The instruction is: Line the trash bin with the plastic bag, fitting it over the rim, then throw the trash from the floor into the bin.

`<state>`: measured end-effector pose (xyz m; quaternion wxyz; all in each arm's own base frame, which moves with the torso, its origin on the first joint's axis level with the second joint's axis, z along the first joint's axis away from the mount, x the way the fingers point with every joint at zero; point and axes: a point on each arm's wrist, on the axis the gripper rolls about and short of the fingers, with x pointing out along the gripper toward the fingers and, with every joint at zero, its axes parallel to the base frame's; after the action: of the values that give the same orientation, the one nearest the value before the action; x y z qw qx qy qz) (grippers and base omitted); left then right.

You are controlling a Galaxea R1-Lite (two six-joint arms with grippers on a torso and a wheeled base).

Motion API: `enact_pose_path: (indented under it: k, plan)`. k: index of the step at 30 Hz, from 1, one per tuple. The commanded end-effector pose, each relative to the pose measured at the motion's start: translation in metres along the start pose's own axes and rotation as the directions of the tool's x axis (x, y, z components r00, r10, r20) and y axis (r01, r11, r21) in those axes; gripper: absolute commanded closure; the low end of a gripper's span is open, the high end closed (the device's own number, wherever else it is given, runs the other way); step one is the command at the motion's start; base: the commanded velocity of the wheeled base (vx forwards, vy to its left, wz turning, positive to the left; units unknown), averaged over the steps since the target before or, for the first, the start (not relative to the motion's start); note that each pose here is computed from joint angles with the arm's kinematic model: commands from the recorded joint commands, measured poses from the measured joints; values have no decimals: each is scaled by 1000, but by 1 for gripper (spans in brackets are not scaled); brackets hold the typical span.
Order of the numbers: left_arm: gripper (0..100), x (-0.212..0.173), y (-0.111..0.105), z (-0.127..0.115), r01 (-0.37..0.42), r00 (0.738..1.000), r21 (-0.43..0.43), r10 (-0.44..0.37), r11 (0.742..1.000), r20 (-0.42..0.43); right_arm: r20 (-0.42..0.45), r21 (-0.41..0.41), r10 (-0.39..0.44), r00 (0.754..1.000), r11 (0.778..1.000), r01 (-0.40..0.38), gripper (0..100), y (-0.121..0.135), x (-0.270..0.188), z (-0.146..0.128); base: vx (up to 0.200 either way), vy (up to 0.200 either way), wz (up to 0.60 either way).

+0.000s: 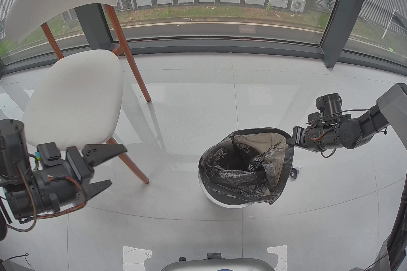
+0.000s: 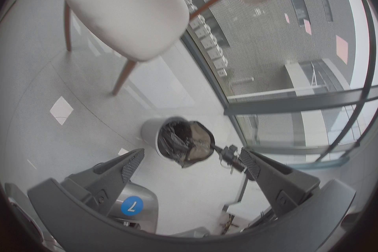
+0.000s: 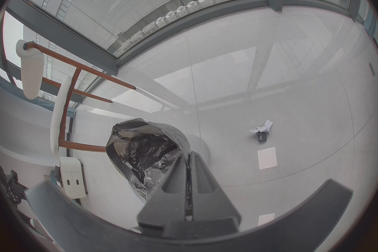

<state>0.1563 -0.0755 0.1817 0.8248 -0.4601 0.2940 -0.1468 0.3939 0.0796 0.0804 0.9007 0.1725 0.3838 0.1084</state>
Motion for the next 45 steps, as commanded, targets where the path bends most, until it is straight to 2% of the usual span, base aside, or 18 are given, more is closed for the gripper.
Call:
enact_pose_path:
  k: [1, 2, 4, 8, 12, 17, 23, 26, 29, 35, 45]
  plan:
    - [0, 77, 10, -35, 85, 953, 244, -6, 966, -304, 37, -16, 28, 999, 1000, -27, 100, 6, -2, 0, 0, 0, 0]
    - [0, 91, 10, -36, 133, 951, 242, -55, 961, -304, 37, -18, 30, 999, 999, -30, 100, 7, -3, -1, 0, 0, 0]
    - [0, 107, 14, -43, 183, 940, 251, -94, 951, -328, 30, -23, 37, 999, 999, -37, 100, 10, -3, -3, 0, 0, 0]
    - [0, 151, 42, -58, 173, 941, 318, -61, 932, -332, 39, -27, 45, 998, 999, -44, 100, 13, -3, 0, 0, 0, 0]
    - [0, 170, 57, -62, 173, 949, 379, -51, 909, -310, 47, -29, 52, 998, 998, -51, 100, 14, -3, 2, 0, 0, 0]
    - [0, 180, 54, -60, 149, 947, 383, -20, 912, -321, 87, -39, 69, 994, 997, -66, 100, 16, -4, 7, 0, 0, 0]
    - [0, 199, 49, -32, 113, 968, 416, -6, 902, -249, 99, -34, 93, 991, 995, -90, 100, 17, -4, 9, 0, 0, 0]
    - [0, 205, 47, -22, 65, 976, 454, 37, 889, -214, 101, -18, 94, 990, 996, -93, 100, 17, -4, 9, 0, 0, 0]
    - [0, 210, 50, -22, 41, 975, 492, 73, 870, -210, 98, -8, 93, 991, 996, -92, 100, 17, -3, 9, 0, 0, 0]
    - [0, 243, 54, -27, 53, 973, 495, 68, 867, -223, 101, -12, 98, 990, 995, -98, 100, 19, -2, 10, 0, 0, 0]
    - [0, 272, 62, -34, 58, 970, 500, 69, 864, -232, 115, -12, 106, 988, 994, -106, 100, 21, -2, 14, 0, 0, 0]
